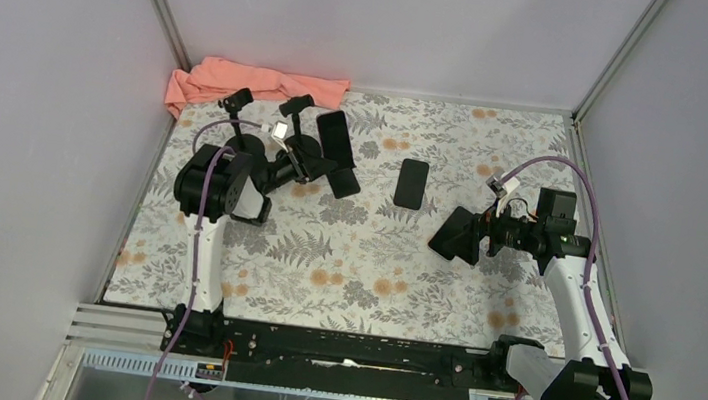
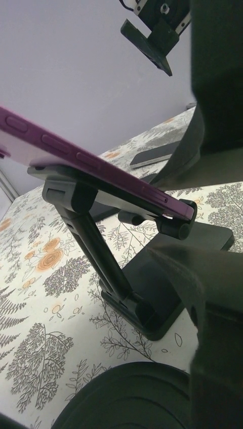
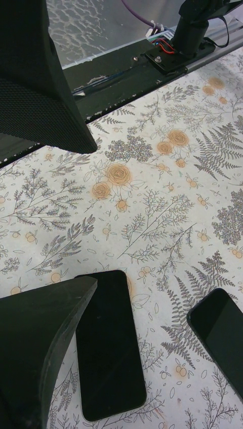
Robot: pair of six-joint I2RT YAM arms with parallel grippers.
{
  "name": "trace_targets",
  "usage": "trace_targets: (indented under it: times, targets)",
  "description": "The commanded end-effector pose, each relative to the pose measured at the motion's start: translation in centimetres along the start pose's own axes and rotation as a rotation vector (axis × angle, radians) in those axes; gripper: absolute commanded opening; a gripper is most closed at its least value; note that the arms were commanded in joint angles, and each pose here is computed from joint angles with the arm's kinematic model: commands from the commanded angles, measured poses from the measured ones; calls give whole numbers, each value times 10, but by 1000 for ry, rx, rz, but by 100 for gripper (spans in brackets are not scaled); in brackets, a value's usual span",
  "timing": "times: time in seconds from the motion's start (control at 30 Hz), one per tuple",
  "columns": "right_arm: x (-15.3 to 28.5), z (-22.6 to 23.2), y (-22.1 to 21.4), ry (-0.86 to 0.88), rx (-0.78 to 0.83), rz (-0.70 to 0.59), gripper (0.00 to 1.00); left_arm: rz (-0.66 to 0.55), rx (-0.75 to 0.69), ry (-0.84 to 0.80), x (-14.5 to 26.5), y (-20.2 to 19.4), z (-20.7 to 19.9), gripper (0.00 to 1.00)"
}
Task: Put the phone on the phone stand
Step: Pick up the phone stand with the phone at the center of the board.
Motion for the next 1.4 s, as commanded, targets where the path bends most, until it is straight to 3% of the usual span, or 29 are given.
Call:
trace_targets:
  times: [0.0, 0.3, 0.37, 0.9, 1.37]
  targets:
    - [0, -3, 0, -9, 20, -3, 100, 11, -47, -81, -7, 1, -5, 45]
    - [0, -3, 0, -10, 19, -1, 100, 68, -75, -156, -22, 3, -4, 4]
    - [0, -3, 0, -11, 21, -1, 100, 75, -96, -167, -22, 3, -8, 0]
    - [0, 1, 2, 29, 23, -27, 100, 168, -308, -305, -13, -30, -72, 0]
    - [0, 4, 3, 45, 28, -41, 100, 162, -297, -240, 21, -51, -81, 0]
Point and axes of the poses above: each gripper's point midway between its finger pads, its own x axis back along the fingers, its own z axis along the line the jaws close on, y = z × x, the point moved 8 cm from there along x, back along the fingers, and after that the axes turned 5 degrees about x, right-handed, at the moved point
